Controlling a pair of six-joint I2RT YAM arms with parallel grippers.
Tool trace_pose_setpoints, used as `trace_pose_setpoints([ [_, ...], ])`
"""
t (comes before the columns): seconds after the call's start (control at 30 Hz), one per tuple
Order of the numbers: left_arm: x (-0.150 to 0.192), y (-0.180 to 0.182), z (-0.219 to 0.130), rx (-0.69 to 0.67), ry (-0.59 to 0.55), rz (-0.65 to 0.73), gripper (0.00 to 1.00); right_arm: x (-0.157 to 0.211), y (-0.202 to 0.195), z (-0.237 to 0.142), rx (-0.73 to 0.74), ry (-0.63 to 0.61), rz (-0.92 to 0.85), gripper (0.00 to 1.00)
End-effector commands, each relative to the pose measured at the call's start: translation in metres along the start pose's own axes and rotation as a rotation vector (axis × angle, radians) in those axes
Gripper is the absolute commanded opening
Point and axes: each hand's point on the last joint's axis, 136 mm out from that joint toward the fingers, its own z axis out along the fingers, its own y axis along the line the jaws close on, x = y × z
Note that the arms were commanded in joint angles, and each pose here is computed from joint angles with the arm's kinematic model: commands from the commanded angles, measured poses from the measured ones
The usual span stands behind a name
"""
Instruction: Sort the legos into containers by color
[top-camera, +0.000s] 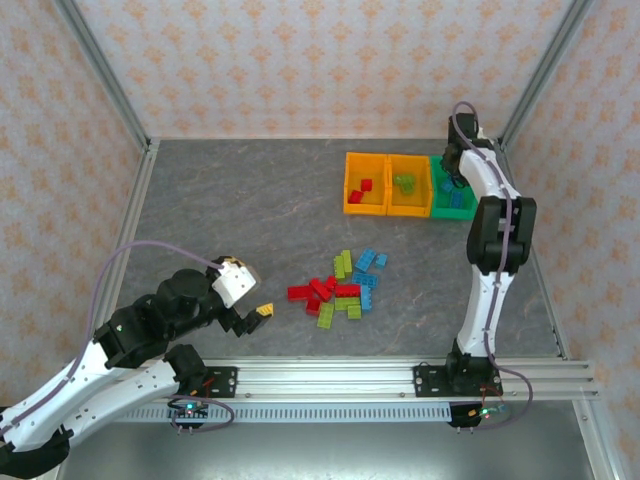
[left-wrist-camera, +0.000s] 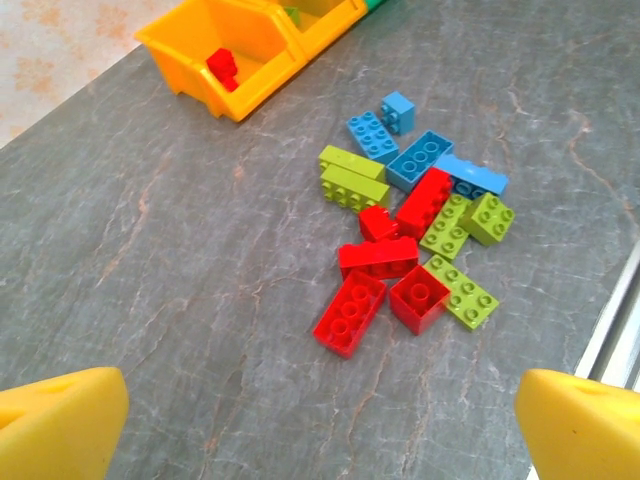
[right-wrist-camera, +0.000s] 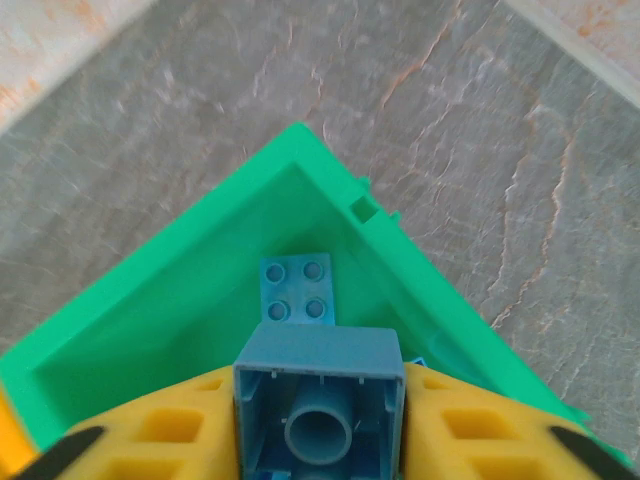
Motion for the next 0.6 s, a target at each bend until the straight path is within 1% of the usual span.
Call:
trace_pose_setpoints([
  [0.0, -0.002, 0.022, 0.003, -0.121, -0.002, -0.060, 1.00, -0.010, -0.006, -0.035, 0.012, 0.010, -0.001, 0.47],
  [0.1, -0.001, 0.031, 0.005, -0.171, 0.016, -0.103, 1.00, -0.008, -0.009, -0.057, -0.038, -0.002, 0.036, 0.55],
  [0.23, -0.003, 0.038, 0.008, -0.209, 0.024, -0.194, 1.00, 0.019, -0.009, -0.090, -0.177, 0.047, 0.106, 0.56],
  [0.33, -0.013, 0.046, 0.009, -0.248, 0.000, -0.329, 1.00, 0.049, -0.004, -0.135, -0.337, 0.037, 0.115, 0.58],
  [0.43, -0.017, 0.053, 0.021, -0.289, -0.010, -0.527, 1.00, 0.095, 0.001, -0.185, -0.481, 0.059, 0.030, 0.62],
  [0.5, -0.014, 0.055, 0.033, -0.321, 0.013, -0.642, 1.00, 0.128, 0.002, -0.217, -0.579, 0.099, -0.046, 0.63],
  [0.57, -0.007, 0.058, 0.047, -0.364, 0.050, -0.755, 0.99, 0.168, 0.001, -0.243, -0.667, 0.169, -0.147, 0.65],
])
